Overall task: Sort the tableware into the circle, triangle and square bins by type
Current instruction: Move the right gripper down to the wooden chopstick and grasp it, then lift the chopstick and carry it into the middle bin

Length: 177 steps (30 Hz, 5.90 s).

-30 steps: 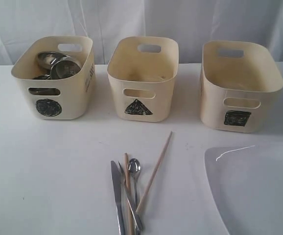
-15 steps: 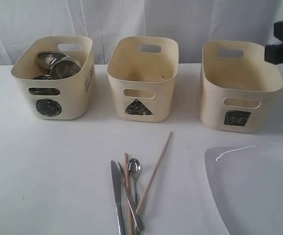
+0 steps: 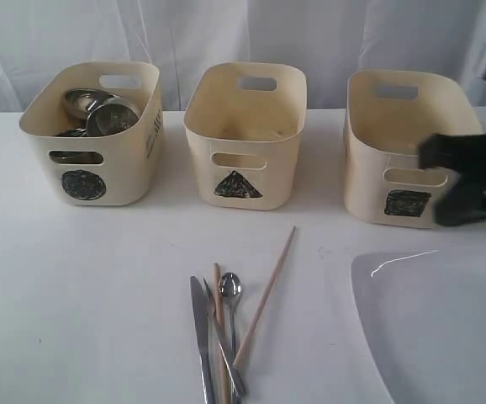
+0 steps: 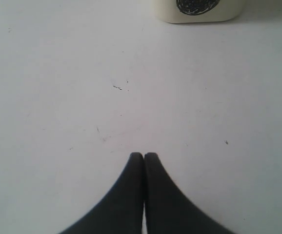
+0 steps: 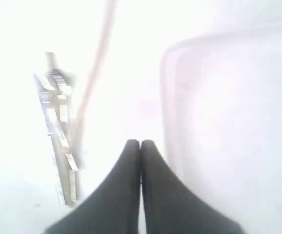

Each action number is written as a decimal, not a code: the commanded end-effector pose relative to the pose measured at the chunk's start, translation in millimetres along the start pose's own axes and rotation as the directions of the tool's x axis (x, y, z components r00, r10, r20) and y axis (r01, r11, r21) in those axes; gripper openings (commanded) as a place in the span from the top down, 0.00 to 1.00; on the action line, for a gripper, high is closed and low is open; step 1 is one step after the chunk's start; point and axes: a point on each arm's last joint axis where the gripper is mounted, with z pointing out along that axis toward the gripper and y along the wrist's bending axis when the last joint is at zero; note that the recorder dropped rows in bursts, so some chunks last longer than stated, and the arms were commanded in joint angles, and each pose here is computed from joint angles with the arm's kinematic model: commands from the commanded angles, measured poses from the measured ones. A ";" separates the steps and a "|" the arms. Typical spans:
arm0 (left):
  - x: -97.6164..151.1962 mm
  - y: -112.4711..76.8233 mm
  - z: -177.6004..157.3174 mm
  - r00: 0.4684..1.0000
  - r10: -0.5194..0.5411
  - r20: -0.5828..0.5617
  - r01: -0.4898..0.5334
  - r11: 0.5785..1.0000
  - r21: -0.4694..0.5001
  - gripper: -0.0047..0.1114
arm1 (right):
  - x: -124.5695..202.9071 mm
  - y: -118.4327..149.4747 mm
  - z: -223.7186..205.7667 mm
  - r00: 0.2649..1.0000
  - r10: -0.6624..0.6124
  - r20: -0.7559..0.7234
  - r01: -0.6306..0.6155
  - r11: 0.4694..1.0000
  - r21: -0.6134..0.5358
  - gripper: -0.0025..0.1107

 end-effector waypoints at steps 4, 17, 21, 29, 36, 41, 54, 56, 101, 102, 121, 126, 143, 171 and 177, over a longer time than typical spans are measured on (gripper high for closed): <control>3.6 -1.0 0.2 1.000 -0.003 -0.027 0.004 1.000 0.011 0.96 | 15.9 65.0 64.1 0.986 -0.084 -0.143 0.086 0.996 0.007 0.98; 3.6 -1.0 0.2 1.000 -0.003 -0.027 0.004 1.000 0.011 0.96 | 28.2 129.9 154.0 0.941 -0.256 -0.219 0.251 0.967 -0.050 0.98; 3.6 -1.0 0.2 1.000 -0.003 -0.027 0.004 1.000 0.011 0.96 | 23.7 132.1 165.8 0.934 -0.280 -0.221 0.278 0.960 -0.040 0.98; 3.6 -1.0 0.2 1.000 -0.003 -0.027 0.004 1.000 0.011 0.96 | 27.1 130.2 171.3 0.864 -0.424 -0.272 0.423 0.904 -0.067 0.83; 3.6 -1.0 0.2 1.000 -0.003 -0.027 0.004 1.000 0.011 0.96 | 27.6 131.9 172.8 0.899 -0.342 -0.275 0.338 0.939 -0.061 0.66; 3.6 -1.0 0.2 1.000 -0.003 -0.027 0.004 1.000 0.011 0.96 | 29.9 128.8 188.2 0.914 -0.278 -0.296 0.283 0.959 -0.028 0.61; 3.6 -1.0 0.2 1.000 -0.003 -0.027 0.004 1.000 0.011 0.96 | 40.1 113.0 221.5 0.917 -0.084 -0.390 0.140 0.983 0.118 0.59; 3.6 -1.0 0.2 1.000 -0.003 -0.027 0.004 1.000 0.011 0.96 | 40.7 111.6 225.6 0.919 -0.073 -0.388 0.133 0.983 0.129 0.59; 3.6 -1.0 0.2 1.000 -0.003 -0.027 0.004 1.000 0.011 0.96 | 21.4 102.1 236.4 0.925 -0.307 -0.224 0.352 0.915 0.196 0.69; 3.6 -1.0 0.2 1.000 -0.003 -0.027 0.004 1.000 0.011 0.96 | 20.8 102.8 236.2 0.926 -0.309 -0.217 0.351 0.917 0.192 0.69; 3.6 -1.0 0.2 1.000 -0.003 -0.027 0.004 1.000 0.011 0.96 | 34.1 92.2 245.6 0.858 -0.355 -0.370 0.449 0.869 0.208 0.98; 3.6 -1.0 0.2 1.000 -0.003 -0.027 0.004 1.000 0.011 0.96 | 23.7 103.7 205.3 0.864 -0.384 -0.326 0.454 0.874 0.174 0.98; 3.6 -1.0 0.2 1.000 -0.003 -0.027 0.004 1.000 0.011 0.96 | -98.4 161.6 82.4 0.658 -0.296 0.693 0.466 0.882 -0.066 0.98; 3.6 -1.0 0.2 1.000 -0.003 -0.027 0.004 1.000 0.011 0.96 | -142.2 111.9 126.2 0.814 -0.294 0.501 0.315 0.948 0.045 0.62; 3.6 -1.0 0.2 1.000 -0.003 -0.027 0.004 1.000 0.011 0.96 | -93.4 112.2 94.9 0.930 -0.359 0.074 0.354 0.932 0.073 0.73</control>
